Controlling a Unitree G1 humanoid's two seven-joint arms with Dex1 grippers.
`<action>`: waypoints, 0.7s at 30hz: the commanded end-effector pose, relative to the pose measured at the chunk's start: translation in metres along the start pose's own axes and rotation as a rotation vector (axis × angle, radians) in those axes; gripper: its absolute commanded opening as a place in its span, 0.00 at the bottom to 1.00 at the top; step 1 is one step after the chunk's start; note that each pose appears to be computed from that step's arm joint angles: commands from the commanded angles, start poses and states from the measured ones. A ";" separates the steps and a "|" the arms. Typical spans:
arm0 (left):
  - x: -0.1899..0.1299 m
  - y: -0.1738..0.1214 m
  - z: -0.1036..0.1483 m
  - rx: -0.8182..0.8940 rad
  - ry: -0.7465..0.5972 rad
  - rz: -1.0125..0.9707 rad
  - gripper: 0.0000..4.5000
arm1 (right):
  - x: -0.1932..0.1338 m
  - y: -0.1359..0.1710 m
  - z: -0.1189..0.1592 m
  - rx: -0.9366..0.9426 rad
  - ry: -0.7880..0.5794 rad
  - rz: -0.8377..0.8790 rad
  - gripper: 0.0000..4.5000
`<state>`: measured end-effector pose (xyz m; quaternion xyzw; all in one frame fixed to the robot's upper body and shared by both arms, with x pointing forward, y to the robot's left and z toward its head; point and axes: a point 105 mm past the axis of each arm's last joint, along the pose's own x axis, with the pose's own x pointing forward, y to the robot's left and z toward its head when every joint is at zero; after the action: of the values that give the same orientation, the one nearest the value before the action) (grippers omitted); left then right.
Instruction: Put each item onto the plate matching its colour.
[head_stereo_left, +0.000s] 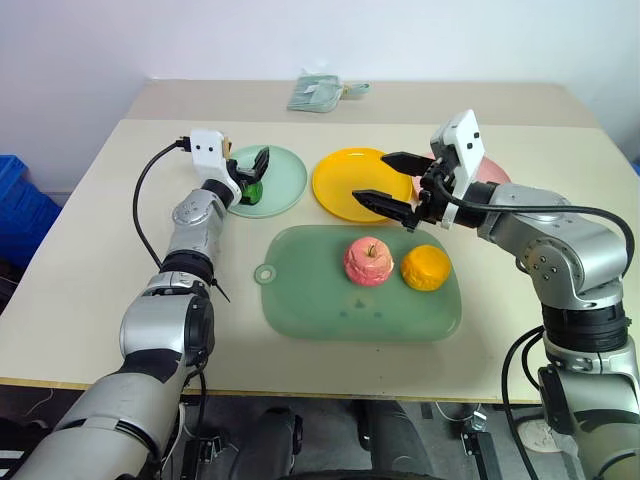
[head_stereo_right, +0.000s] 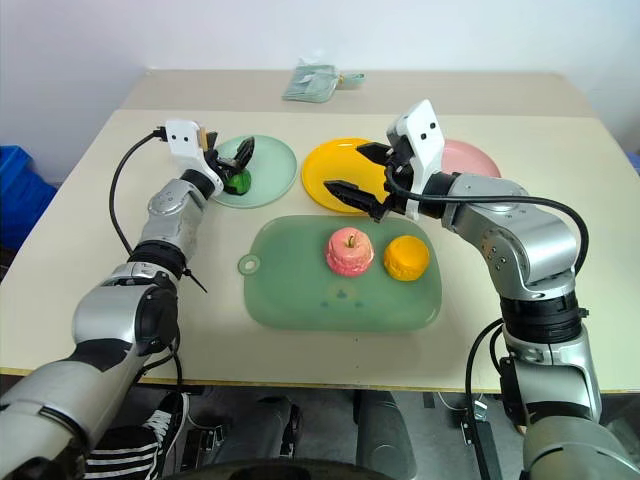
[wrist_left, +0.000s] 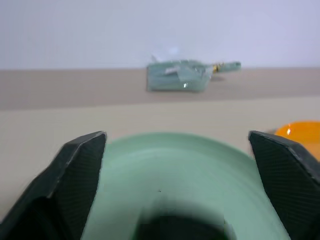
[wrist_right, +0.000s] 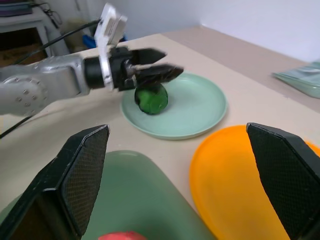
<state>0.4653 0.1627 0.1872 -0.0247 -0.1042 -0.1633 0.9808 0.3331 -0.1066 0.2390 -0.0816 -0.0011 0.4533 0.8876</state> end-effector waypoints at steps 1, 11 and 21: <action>-0.001 -0.014 0.036 0.041 -0.115 -0.214 0.99 | -0.015 0.019 0.005 -0.043 0.046 0.122 1.00; -0.105 -0.067 0.044 0.013 -0.036 -1.013 0.99 | -0.009 0.037 -0.024 -0.030 0.245 0.218 1.00; -0.167 -0.076 0.033 -0.028 0.213 -1.164 0.99 | 0.004 0.024 -0.047 -0.091 0.369 0.166 1.00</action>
<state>0.2852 0.1480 0.1734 0.0240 0.0187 -0.6697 0.7420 0.3169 -0.0996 0.1801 -0.1842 0.1688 0.5021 0.8279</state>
